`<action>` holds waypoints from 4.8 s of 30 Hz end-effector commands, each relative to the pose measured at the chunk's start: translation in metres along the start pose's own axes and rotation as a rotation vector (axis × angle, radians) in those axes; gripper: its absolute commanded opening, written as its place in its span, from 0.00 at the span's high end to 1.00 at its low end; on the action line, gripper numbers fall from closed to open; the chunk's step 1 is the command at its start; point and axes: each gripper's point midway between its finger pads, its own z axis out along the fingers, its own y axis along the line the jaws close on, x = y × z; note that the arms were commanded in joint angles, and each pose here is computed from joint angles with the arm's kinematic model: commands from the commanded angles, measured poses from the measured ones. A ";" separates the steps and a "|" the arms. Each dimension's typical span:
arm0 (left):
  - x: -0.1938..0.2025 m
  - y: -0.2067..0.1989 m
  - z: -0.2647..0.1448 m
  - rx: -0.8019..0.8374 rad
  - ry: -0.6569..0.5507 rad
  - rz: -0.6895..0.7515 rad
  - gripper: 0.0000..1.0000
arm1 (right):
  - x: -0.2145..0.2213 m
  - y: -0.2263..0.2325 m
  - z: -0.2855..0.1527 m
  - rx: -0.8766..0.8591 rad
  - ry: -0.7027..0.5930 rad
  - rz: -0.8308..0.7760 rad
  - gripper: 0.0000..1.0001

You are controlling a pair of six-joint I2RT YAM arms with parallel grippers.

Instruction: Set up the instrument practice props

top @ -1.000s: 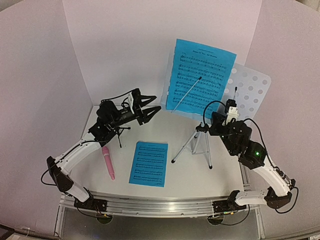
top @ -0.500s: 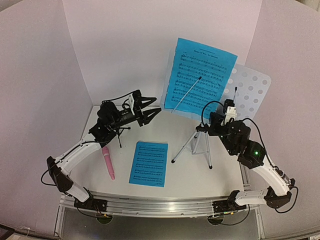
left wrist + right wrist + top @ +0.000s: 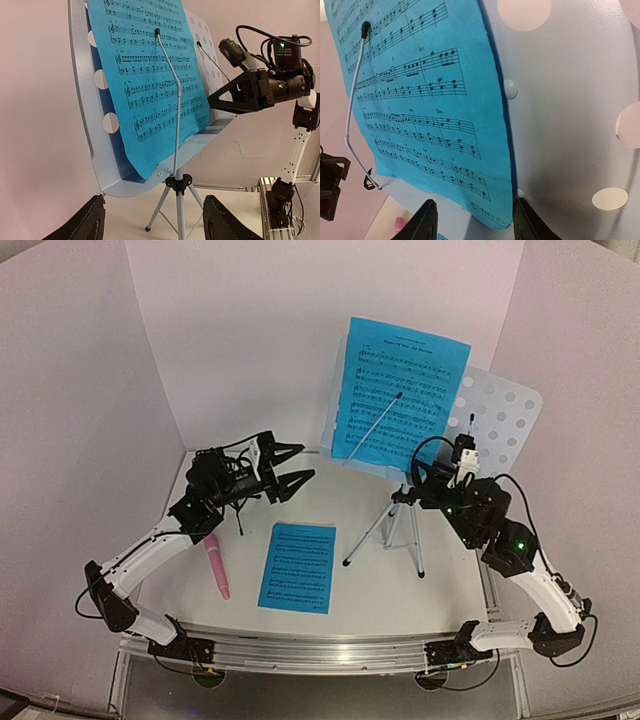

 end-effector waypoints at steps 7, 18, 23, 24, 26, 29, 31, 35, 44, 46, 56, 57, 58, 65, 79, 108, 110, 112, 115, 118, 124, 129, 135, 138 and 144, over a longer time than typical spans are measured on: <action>0.025 0.000 -0.040 -0.049 0.122 0.029 0.28 | -0.014 -0.006 -0.018 -0.011 -0.012 0.067 0.21; 0.195 -0.061 -0.119 0.217 0.648 0.113 0.04 | -0.020 0.025 -0.038 -0.229 0.026 -0.001 0.16; 0.278 -0.065 -0.161 0.306 0.922 0.214 0.00 | -0.013 0.067 -0.054 -0.480 0.093 -0.049 0.16; 0.291 -0.068 -0.169 0.335 0.965 0.235 0.01 | -0.010 0.076 -0.057 -0.531 0.113 -0.052 0.16; 0.315 -0.075 -0.182 0.381 1.040 0.289 0.00 | -0.002 0.089 -0.061 -0.611 0.156 -0.052 0.16; 0.352 -0.085 -0.199 0.457 1.127 0.362 0.00 | 0.014 0.107 -0.064 -0.708 0.231 -0.042 0.16; 0.369 -0.092 -0.206 0.509 1.161 0.369 0.00 | 0.027 0.118 -0.066 -0.777 0.291 -0.038 0.16; 0.391 -0.099 -0.219 0.590 1.215 0.370 0.00 | 0.045 0.133 -0.071 -0.861 0.378 -0.010 0.16; 0.425 -0.090 -0.222 0.651 1.316 0.402 0.00 | 0.105 0.144 -0.074 -0.863 0.556 0.017 0.16; 0.432 -0.088 -0.223 0.663 1.328 0.420 0.01 | 0.126 0.146 -0.072 -0.829 0.618 0.024 0.17; 0.444 -0.099 -0.236 0.766 1.301 0.464 0.49 | 0.272 0.147 -0.068 -0.550 0.984 -0.006 0.18; 0.443 -0.101 -0.237 0.775 1.290 0.467 0.56 | 0.288 0.138 -0.061 -0.488 1.001 -0.005 0.18; 0.443 -0.102 -0.237 0.781 1.280 0.470 0.62 | 0.305 0.129 -0.056 -0.429 1.022 -0.006 0.18; 0.438 -0.110 -0.233 0.790 1.211 0.472 0.98 | 0.379 0.094 -0.011 -0.107 1.043 -0.043 0.15; 0.430 -0.127 -0.246 0.852 1.146 0.478 1.00 | 0.476 0.034 0.078 0.323 1.058 -0.024 0.13; 0.421 -0.126 -0.232 0.804 1.096 0.458 1.00 | 0.549 0.010 0.087 0.413 1.232 -0.009 0.85; 0.418 -0.125 -0.229 0.784 1.097 0.439 0.98 | 0.541 0.011 0.088 0.409 1.216 -0.007 0.94; 0.413 -0.124 -0.224 0.761 1.096 0.415 0.97 | 0.534 0.014 0.090 0.396 1.201 -0.006 1.00; 0.410 -0.123 -0.220 0.736 1.097 0.386 0.95 | 0.528 0.020 0.094 0.369 1.193 0.008 1.00; 0.400 -0.123 -0.213 0.715 1.093 0.336 0.83 | 0.516 0.034 0.101 0.302 1.162 0.019 1.00; 0.357 -0.131 -0.204 0.703 1.040 0.212 0.47 | 0.486 0.056 0.105 0.161 1.105 0.024 1.00; 0.326 -0.123 -0.202 0.657 0.978 0.111 0.28 | 0.468 0.054 0.095 0.116 1.070 -0.009 1.00; 0.306 -0.087 -0.199 0.506 0.967 -0.109 0.16 | 0.443 0.077 0.072 -0.050 1.044 -0.159 1.00; 0.280 -0.057 -0.193 0.417 0.874 -0.243 0.12 | 0.430 0.084 0.055 -0.111 1.014 -0.259 1.00; 0.249 -0.056 -0.204 0.489 0.818 -0.253 0.05 | 0.414 0.083 0.036 -0.152 0.977 -0.347 1.00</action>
